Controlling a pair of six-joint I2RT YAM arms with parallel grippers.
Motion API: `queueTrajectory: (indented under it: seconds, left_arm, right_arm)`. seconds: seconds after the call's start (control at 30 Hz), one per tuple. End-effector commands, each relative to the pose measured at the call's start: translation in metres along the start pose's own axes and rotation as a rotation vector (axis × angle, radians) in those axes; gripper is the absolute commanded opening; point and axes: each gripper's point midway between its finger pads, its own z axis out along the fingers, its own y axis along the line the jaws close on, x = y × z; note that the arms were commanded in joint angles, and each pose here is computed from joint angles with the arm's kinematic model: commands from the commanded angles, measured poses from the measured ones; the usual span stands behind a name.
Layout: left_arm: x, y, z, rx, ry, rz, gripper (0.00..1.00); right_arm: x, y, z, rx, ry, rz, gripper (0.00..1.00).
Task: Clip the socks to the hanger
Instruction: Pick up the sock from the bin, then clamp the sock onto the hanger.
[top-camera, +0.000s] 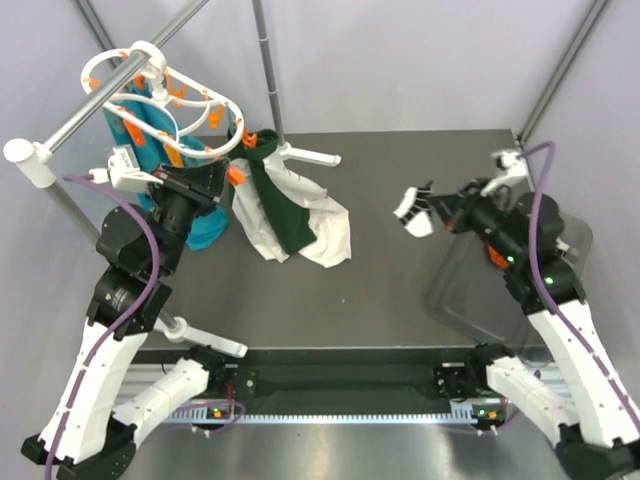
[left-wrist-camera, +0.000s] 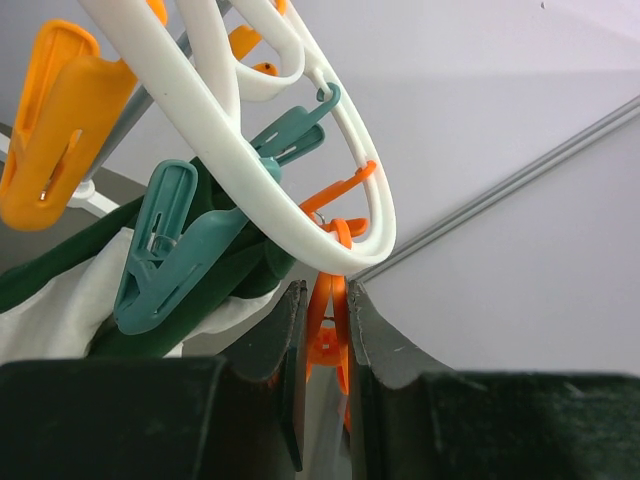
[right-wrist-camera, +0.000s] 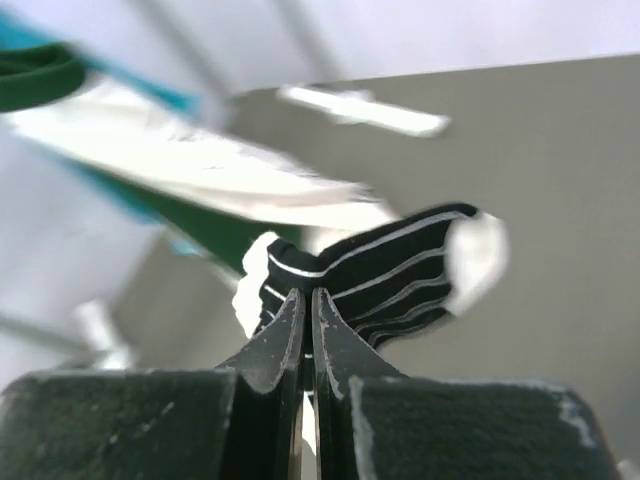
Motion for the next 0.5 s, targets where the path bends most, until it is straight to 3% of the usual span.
queueTrajectory:
  seconds: [0.0, 0.2, 0.47]
  left_arm:
    - [0.006, -0.007, -0.011, 0.008, 0.074, -0.005, 0.0]
    - [0.0, -0.012, -0.016, 0.012, 0.072, -0.023, 0.0]
    - [0.0, -0.02, -0.02, 0.045, 0.081, -0.052, 0.0]
  right_arm:
    - [-0.033, 0.099, 0.016, -0.359, -0.092, 0.075, 0.0]
    - [-0.049, 0.195, 0.045, -0.604, -0.135, 0.147, 0.0]
    - [-0.051, 0.273, 0.069, -0.736, -0.126, 0.271, 0.0]
